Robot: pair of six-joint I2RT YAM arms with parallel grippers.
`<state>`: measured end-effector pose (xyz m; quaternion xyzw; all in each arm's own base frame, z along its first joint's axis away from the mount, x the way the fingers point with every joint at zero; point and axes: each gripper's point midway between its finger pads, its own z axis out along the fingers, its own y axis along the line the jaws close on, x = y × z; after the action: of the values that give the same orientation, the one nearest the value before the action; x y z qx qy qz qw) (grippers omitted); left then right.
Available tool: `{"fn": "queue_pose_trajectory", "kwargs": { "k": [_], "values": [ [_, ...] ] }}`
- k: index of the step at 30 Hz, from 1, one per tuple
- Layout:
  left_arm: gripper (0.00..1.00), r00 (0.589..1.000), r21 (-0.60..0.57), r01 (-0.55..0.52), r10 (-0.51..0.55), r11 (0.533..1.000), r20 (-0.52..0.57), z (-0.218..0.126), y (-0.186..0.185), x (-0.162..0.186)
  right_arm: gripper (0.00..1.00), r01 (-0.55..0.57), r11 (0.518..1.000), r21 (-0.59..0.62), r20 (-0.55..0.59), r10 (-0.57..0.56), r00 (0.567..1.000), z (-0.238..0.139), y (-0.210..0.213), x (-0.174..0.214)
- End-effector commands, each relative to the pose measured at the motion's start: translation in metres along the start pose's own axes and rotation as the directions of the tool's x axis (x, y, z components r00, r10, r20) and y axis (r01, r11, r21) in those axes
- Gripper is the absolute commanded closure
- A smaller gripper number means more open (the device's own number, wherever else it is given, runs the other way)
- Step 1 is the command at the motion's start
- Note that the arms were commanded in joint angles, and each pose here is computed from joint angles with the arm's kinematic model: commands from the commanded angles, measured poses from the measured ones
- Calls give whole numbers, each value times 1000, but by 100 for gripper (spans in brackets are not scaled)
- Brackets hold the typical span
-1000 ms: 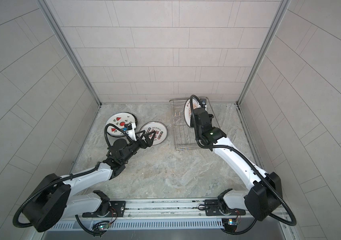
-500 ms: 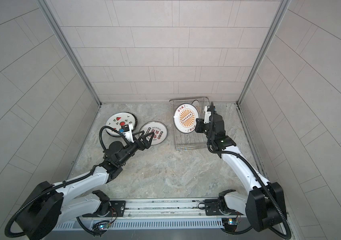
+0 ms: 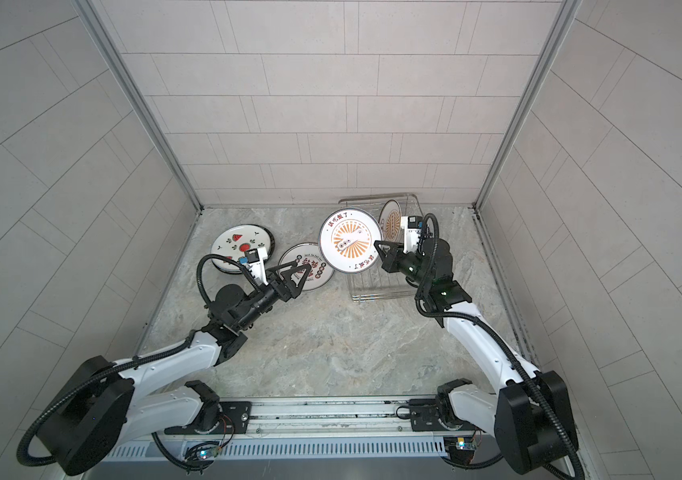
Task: Unload the plates from the dish rack
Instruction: 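Bring the sunburst plate to the left gripper and grasp its rim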
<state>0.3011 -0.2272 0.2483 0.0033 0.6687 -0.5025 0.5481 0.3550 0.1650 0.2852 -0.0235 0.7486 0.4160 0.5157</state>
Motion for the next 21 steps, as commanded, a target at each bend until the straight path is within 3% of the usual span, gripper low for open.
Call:
{"fn": "queue_pose_trajectory", "kwargs": {
  "k": [1,10,18,21],
  "values": [
    [8,999,62,40,-42,997,31,1,-10,-4,100,45,991,-127,61,-37,997,-6,37,-18],
    [26,996,121,86,-89,989,13,12,-15,0,100,105,981,-163,20,-103,995,0,56,-3],
    [72,992,90,122,-123,988,-4,17,-8,4,100,164,975,-146,23,-163,986,-3,61,4],
    [78,992,83,127,-127,988,-6,17,-6,5,100,167,975,-145,9,-167,986,-1,60,8]
  ]
}}
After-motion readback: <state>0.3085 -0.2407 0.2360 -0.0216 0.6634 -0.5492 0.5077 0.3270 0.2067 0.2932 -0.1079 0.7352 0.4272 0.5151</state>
